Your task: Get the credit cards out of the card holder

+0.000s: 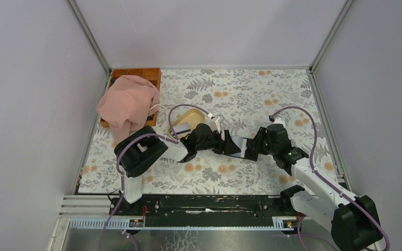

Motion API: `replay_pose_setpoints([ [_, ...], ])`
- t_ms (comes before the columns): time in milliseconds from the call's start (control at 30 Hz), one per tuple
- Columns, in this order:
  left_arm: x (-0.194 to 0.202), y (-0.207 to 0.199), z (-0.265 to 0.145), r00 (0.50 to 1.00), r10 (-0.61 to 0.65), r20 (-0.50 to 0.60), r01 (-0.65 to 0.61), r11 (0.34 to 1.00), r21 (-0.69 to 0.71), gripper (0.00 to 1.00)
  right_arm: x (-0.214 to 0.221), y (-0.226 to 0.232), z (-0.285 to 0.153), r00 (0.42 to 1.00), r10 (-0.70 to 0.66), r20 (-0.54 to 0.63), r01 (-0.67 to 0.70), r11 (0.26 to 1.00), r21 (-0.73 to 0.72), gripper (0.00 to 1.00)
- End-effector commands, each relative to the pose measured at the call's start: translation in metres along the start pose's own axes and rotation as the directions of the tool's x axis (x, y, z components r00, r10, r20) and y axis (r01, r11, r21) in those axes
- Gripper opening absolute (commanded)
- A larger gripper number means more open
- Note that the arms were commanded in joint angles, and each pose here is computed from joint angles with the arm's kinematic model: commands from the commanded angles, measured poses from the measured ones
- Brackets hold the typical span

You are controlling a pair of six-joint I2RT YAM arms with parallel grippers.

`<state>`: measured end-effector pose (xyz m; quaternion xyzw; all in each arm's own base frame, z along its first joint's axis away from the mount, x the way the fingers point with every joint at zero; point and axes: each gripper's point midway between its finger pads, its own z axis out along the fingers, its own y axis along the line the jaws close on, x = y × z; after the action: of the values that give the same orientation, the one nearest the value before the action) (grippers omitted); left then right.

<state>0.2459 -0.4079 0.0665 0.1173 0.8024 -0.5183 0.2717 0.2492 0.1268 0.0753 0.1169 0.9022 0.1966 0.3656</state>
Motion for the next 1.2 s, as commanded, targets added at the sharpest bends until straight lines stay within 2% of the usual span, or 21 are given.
replay_pose_setpoints([
  [0, -0.005, -0.005, 0.007, 1.000, 0.014, 0.025, -0.015, 0.999, 0.032, 0.77, -0.006, -0.009, -0.006, 0.999, -0.021, 0.034, 0.020, 0.999, 0.039, 0.35],
  [333, -0.001, -0.003, 0.009, 1.000, 0.027, 0.013, -0.027, 1.000, 0.012, 0.77, -0.006, -0.009, -0.008, 0.999, -0.026, 0.033, 0.025, 0.999, 0.031, 0.35],
  [600, 0.014, -0.033, 0.034, 0.999, 0.016, -0.028, -0.013, 0.994, 0.111, 0.76, -0.017, -0.003, -0.025, 0.997, -0.038, 0.059, 0.037, 0.999, 0.020, 0.36],
  [833, 0.019, -0.040, 0.050, 0.999, 0.002, -0.035, 0.003, 0.990, 0.142, 0.74, -0.041, -0.006, -0.055, 0.986, -0.065, 0.152, 0.057, 0.997, 0.059, 0.38],
  [1167, 0.017, -0.061, 0.070, 0.999, 0.034, -0.037, -0.025, 0.976, 0.217, 0.73, -0.047, -0.012, -0.069, 0.978, -0.073, 0.195, 0.057, 0.995, 0.087, 0.39],
])
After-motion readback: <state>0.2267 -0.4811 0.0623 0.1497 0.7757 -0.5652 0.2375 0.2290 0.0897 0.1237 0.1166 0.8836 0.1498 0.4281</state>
